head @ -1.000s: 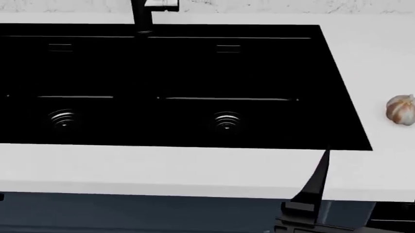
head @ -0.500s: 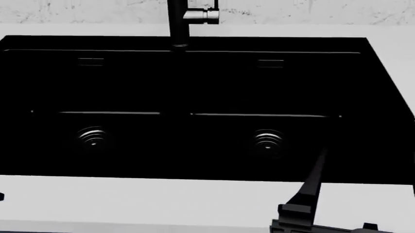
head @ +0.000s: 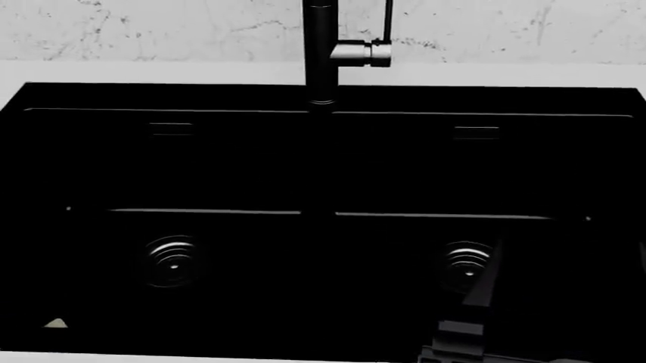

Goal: Turn the sink spout to the right.

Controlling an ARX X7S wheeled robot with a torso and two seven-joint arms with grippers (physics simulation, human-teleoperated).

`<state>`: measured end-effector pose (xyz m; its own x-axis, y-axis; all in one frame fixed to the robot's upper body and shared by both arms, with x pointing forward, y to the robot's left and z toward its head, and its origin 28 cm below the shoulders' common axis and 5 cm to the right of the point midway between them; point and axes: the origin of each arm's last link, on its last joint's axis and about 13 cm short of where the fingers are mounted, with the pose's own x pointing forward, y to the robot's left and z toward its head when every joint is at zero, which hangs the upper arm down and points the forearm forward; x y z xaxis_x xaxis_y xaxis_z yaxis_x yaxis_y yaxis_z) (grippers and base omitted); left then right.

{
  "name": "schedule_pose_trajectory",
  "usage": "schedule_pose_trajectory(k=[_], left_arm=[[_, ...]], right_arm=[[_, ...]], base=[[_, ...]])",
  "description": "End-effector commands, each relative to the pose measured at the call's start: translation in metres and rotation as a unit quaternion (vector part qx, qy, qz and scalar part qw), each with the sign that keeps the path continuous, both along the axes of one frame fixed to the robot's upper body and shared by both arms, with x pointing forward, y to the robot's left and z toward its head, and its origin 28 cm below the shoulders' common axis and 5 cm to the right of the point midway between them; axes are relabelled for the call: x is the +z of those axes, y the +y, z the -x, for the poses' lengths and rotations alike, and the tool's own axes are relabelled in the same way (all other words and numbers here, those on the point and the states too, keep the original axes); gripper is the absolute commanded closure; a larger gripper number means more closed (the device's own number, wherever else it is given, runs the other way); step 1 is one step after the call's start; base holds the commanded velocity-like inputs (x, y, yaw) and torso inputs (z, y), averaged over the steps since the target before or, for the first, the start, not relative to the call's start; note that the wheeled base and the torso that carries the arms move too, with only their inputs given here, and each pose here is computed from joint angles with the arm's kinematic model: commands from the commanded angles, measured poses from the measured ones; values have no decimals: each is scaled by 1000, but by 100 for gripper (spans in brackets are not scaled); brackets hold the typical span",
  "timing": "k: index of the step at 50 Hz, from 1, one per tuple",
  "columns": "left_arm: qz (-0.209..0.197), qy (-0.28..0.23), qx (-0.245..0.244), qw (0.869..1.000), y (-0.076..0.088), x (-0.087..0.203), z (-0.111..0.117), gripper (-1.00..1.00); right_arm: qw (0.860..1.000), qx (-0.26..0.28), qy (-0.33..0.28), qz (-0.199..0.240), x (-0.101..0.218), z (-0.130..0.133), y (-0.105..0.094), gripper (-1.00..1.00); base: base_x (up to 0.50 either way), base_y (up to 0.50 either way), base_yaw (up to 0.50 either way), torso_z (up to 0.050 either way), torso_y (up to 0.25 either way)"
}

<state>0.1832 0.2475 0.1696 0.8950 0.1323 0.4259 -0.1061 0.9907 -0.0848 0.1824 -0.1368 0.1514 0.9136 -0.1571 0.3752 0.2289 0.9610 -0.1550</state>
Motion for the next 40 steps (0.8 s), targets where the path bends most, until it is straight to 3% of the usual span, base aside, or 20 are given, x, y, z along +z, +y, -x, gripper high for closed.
schedule_pose_trajectory(k=[1,40], left_arm=[[-1,2,-3,1000,0,-1,0,-100],[0,12,-9,1000,-2,-6,-1,-100]], right_arm=[[1000,0,0,-2,-1,0,-1,-100],[1000,-5,12,8,-3,-1,0,-100]], base=[[289,0,0,0,0],[192,46,0,0,0]])
